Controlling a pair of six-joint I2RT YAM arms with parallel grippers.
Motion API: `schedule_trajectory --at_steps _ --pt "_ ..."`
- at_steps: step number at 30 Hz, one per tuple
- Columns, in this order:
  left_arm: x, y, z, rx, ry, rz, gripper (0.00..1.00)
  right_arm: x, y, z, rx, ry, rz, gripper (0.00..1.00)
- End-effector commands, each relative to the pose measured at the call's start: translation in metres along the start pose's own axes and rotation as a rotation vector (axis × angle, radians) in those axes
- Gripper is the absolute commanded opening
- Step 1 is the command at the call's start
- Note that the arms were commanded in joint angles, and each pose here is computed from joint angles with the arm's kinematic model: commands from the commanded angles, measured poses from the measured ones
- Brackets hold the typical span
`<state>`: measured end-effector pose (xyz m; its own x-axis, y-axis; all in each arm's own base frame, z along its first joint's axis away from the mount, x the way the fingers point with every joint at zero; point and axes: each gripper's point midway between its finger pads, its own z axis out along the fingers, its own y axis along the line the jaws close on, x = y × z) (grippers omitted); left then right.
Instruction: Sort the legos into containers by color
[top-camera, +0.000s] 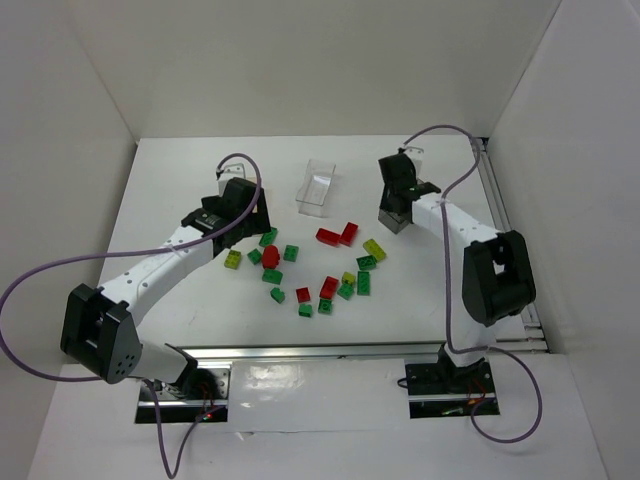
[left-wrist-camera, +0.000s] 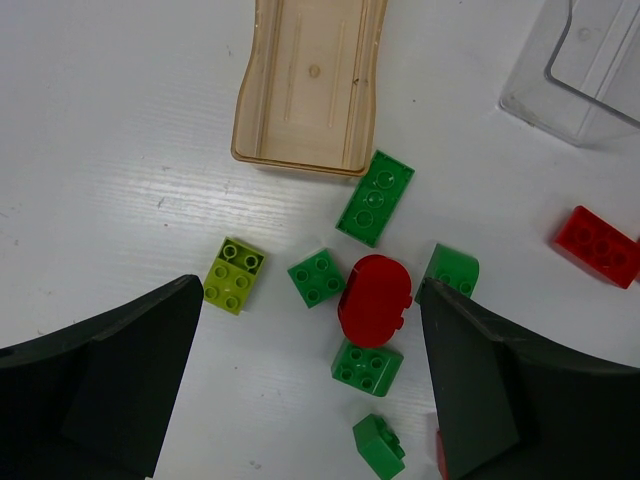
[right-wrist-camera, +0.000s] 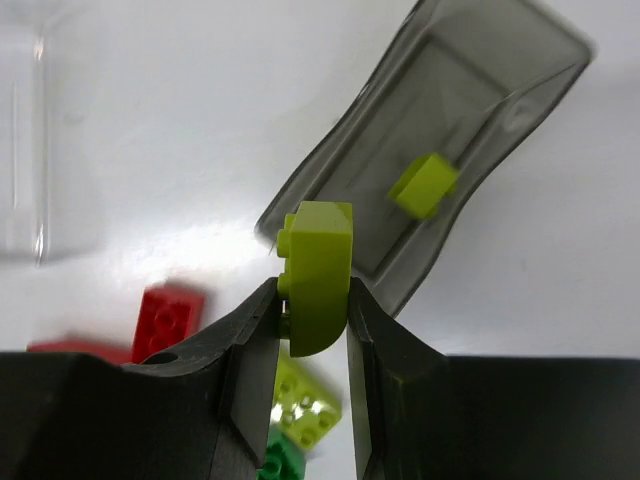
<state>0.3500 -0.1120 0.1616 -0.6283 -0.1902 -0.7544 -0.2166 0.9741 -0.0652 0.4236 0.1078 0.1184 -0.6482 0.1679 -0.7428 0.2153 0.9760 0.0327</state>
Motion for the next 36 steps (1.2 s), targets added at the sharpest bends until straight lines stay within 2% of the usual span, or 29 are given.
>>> schedule_trajectory --at_steps 1,5,7,10,13,14,15,16,18,19,20,22,28,31,36 --pt "-0.015 -0.006 -0.002 0.016 -0.033 -0.036 0.99 -0.038 -0.007 0.016 0.030 -0.072 0.074 0.30" --pt "-0.017 -0.006 -0.005 0.020 -0.040 -0.040 0.99 -0.048 -0.013 0.031 0.061 -0.084 0.100 0.32" --pt "-0.017 0.000 -0.003 0.001 -0.039 -0.042 0.99 -0.053 -0.007 0.030 0.033 -0.093 0.107 0.56" --pt "-0.017 0.000 -0.003 0.001 -0.039 -0.031 0.99 -0.059 -0.008 0.021 0.027 -0.106 0.122 0.72" --pt "-0.019 -0.003 -0.005 0.024 -0.035 -0.007 0.99 -0.051 -0.016 0.002 0.036 -0.118 0.142 0.72" --pt "-0.019 -0.003 -0.005 0.024 -0.035 -0.007 0.99 -0.029 -0.017 -0.002 0.034 -0.092 0.109 0.70" --pt "-0.019 -0.003 -0.005 0.024 -0.035 -0.007 0.99 -0.030 -0.010 -0.021 -0.010 -0.119 0.108 0.68" --pt "-0.023 -0.005 -0.008 0.034 -0.051 -0.016 0.99 -0.007 -0.014 -0.024 -0.013 -0.084 0.075 0.66" --pt "-0.020 -0.002 -0.006 0.022 -0.047 -0.024 0.99 0.004 -0.004 -0.043 -0.078 -0.089 0.050 0.66" --pt "-0.024 -0.003 -0.008 0.030 -0.061 -0.032 0.99 0.014 -0.002 -0.046 -0.099 -0.074 0.029 0.70" --pt "-0.024 -0.004 -0.007 0.032 -0.066 -0.035 0.99 0.026 0.000 -0.049 -0.132 -0.038 0.019 0.88" --pt "-0.028 -0.009 -0.011 0.070 -0.083 -0.050 0.99 0.052 0.000 -0.049 -0.158 0.023 -0.019 0.98" --pt "-0.024 -0.015 -0.011 0.113 -0.078 -0.046 0.99 0.086 0.015 -0.035 -0.248 0.136 -0.106 0.99" --pt "-0.024 -0.016 -0.013 0.120 -0.073 -0.045 0.99 0.093 0.027 -0.025 -0.264 0.167 -0.162 0.94" --pt "-0.025 -0.014 -0.017 0.124 -0.080 -0.039 0.99 0.092 0.028 -0.006 -0.231 0.132 -0.169 0.86"
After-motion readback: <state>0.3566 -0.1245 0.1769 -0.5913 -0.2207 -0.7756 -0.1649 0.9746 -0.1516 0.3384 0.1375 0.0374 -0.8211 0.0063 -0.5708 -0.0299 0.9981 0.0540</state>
